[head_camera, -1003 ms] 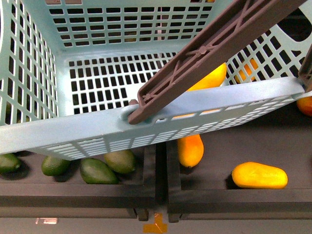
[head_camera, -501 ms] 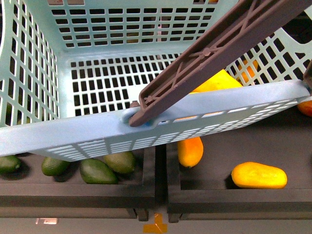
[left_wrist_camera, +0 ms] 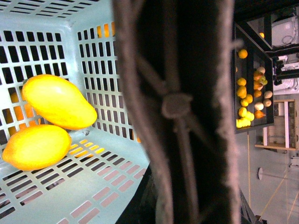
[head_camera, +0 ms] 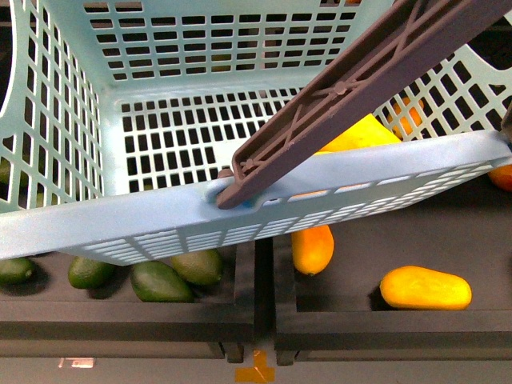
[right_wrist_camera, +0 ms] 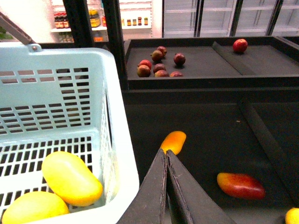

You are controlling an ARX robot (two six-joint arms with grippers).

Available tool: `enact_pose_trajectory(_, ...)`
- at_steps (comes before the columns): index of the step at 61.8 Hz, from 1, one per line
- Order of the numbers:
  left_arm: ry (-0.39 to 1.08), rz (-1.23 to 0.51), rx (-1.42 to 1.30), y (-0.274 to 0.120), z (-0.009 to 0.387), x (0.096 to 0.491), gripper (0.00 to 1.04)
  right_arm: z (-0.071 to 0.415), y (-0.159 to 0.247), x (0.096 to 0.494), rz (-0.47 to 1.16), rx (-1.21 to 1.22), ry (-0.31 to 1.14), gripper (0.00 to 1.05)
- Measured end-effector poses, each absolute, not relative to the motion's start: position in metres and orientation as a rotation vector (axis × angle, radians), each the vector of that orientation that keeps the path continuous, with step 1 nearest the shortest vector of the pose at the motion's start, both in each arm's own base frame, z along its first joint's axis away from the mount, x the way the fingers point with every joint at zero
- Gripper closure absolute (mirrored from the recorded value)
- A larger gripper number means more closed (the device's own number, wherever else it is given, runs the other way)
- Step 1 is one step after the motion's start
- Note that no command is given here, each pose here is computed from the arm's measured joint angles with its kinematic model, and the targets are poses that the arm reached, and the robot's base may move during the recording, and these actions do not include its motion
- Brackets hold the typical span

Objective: Pick lemon and mango into basket

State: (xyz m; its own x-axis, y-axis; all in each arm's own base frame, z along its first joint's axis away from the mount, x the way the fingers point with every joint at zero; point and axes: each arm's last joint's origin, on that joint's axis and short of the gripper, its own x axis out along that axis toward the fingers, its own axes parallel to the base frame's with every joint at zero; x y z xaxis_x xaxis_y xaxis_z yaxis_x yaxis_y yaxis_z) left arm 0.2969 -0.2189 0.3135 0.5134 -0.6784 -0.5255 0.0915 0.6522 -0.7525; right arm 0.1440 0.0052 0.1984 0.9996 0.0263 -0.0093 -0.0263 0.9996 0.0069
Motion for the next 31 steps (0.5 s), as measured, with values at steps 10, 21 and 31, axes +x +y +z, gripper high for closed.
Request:
enact_pose_trajectory(10, 0.922, -0.514, -0.730, -0.219, 0.314, 0.297, 1.00, 0.189, 0.000, 0.135, 0.002, 0.006, 0.007, 1.03)
enact_pose_trajectory(21, 0.923, -0.515, -0.731, -0.219, 0.314, 0.297, 1.00, 0.181, 0.000, 0.126, 0.001, 0.006, 0.004, 1.03)
enact_pose_trajectory(31, 0.923, -0.515, -0.731, -0.219, 0.314, 0.297, 1.00, 0.175, 0.000, 0.120, 0.001, 0.006, 0.007, 1.03)
